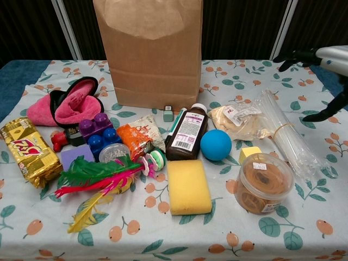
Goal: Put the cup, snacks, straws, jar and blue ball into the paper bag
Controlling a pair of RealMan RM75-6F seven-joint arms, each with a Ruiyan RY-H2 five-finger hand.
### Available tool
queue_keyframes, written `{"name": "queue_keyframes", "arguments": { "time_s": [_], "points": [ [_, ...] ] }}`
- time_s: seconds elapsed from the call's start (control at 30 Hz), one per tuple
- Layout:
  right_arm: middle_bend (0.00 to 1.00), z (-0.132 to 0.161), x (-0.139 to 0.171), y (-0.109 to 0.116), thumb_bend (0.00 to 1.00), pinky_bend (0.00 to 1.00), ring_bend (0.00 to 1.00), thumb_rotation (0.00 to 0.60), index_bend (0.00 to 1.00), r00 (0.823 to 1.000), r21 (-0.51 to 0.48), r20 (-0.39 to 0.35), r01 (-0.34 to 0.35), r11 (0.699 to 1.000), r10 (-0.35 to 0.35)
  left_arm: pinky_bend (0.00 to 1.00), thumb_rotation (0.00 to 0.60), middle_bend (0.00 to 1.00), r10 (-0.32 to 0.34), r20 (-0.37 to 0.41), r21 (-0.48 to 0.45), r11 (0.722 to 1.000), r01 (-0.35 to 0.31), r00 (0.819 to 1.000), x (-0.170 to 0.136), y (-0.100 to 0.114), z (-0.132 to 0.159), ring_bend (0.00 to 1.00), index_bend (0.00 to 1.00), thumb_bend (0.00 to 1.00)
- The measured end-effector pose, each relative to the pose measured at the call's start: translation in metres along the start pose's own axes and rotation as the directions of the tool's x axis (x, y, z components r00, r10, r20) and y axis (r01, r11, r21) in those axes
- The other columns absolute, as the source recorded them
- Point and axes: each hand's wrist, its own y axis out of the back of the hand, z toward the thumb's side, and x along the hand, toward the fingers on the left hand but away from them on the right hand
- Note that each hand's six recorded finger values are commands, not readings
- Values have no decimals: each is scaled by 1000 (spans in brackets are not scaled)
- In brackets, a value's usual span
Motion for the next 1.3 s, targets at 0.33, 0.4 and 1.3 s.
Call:
{"name": "queue_keyframes", "arguments": {
  "time_s": [0.33,0.4,1.3],
  "points": [
    [164,25,-35,-22,0,151,51,600,107,999,-19,3,-38,999,38,223,600,105,6,5,-9,1000,-6,1000,1,2,-1,64,84,103],
    [164,28,-40,-26,0,151,51,600,106,999,-14,7,-49,999,49,223,600,105,8,3,-10,1000,-8,1000,1,3,-2,64,84,103],
    [306,45,-71,-69,157,355,203,600,360,989,61,75,-133,989,128,223,600,106,-1,-52,-30,1000,-1,999,-10,5,-21,64,91,104]
  ]
}}
